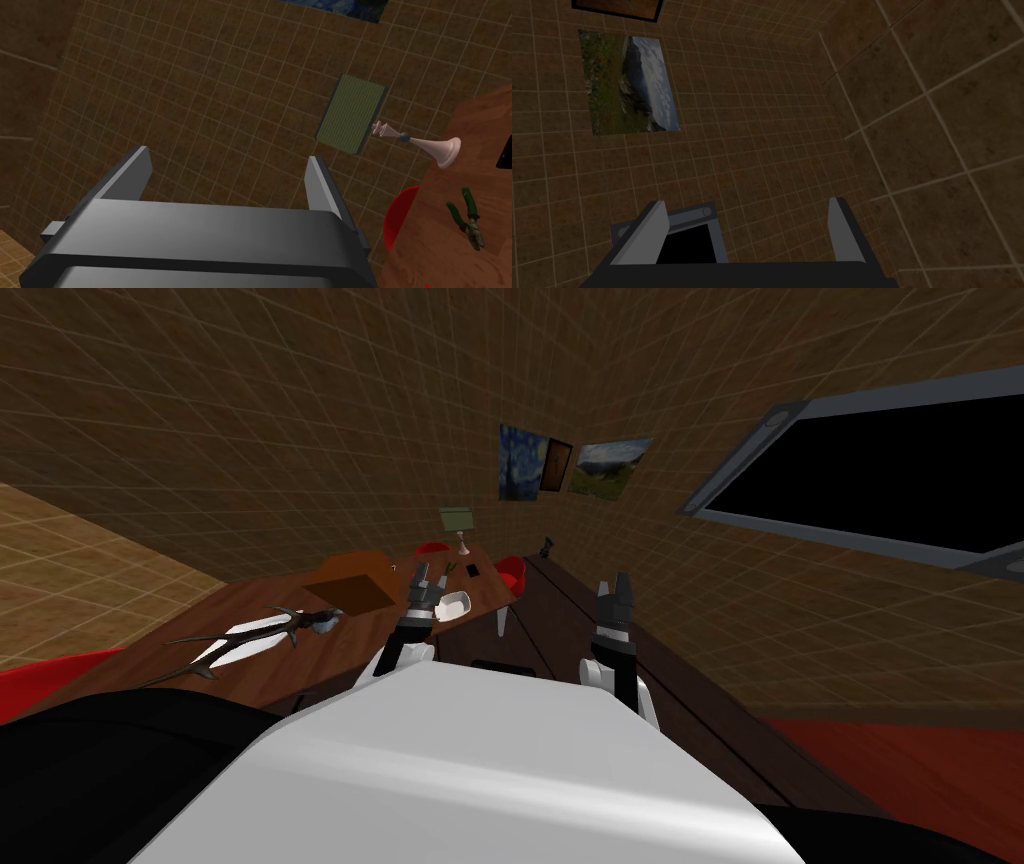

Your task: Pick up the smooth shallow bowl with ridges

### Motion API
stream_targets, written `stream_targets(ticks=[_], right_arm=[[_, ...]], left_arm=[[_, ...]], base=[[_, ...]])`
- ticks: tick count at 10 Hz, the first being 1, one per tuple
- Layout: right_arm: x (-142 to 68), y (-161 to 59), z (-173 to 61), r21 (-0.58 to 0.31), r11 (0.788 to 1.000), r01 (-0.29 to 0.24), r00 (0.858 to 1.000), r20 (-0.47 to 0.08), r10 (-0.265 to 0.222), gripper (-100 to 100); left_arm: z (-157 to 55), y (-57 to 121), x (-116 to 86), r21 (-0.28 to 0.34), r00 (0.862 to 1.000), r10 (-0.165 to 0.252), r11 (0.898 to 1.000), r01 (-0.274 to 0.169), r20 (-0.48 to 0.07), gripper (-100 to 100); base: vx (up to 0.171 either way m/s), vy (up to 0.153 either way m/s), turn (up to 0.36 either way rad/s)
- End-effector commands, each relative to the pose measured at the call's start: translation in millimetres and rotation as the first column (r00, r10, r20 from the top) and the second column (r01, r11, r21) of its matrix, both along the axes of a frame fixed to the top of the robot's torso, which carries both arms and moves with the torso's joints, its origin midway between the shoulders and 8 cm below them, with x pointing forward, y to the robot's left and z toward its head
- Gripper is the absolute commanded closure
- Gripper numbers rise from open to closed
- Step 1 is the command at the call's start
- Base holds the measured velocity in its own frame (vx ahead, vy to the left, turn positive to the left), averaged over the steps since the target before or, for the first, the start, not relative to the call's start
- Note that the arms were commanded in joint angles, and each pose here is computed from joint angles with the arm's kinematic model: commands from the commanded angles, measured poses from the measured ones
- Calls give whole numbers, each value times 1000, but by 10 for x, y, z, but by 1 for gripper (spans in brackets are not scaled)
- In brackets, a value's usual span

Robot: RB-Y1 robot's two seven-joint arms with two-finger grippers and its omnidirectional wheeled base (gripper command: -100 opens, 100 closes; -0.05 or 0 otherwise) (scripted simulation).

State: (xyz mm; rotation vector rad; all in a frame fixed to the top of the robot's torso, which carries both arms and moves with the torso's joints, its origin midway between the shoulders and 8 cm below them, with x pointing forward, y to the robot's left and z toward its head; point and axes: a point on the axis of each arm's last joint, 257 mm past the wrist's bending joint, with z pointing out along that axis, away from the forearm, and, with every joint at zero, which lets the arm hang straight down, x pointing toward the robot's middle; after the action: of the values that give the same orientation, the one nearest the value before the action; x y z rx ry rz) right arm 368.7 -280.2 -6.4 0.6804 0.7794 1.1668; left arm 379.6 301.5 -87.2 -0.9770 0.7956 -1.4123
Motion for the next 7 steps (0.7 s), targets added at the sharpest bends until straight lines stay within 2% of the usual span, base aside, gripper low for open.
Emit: stream_targets(ticks=[1, 2, 3, 4, 6, 7], right_arm=[[0, 0, 0, 0, 1000, 0, 1000, 0, 0, 0], [0, 0, 0, 0, 1000, 0, 1000, 0, 0, 0], [0, 0, 0, 0, 1000, 0, 1000, 0, 0, 0], [0, 0, 0, 0, 1000, 0, 1000, 0, 0, 0], [0, 0, 0, 0, 1000, 0, 1000, 0, 0, 0], [0, 0, 0, 0, 1000, 0, 1000, 0, 0, 0]], left_arm=[[-246, 47, 54, -14, 997, -3, 1000, 2, -77, -100], [-246, 47, 55, -14, 997, -3, 1000, 2, -77, -100], [-430, 71, 83, -27, 991, -5, 1000, 1, -131, -100], [-453, 72, 90, -28, 990, -5, 1000, 1, -140, -100], [-847, 117, 123, -59, 968, -8, 998, -7, -252, -100], [-882, 118, 128, -60, 964, -9, 998, -8, -265, -100]], base=[[44, -34, 62], [38, -23, 39], [40, -27, 68], [40, -25, 37], [68, -33, 101], [62, -37, 30]])
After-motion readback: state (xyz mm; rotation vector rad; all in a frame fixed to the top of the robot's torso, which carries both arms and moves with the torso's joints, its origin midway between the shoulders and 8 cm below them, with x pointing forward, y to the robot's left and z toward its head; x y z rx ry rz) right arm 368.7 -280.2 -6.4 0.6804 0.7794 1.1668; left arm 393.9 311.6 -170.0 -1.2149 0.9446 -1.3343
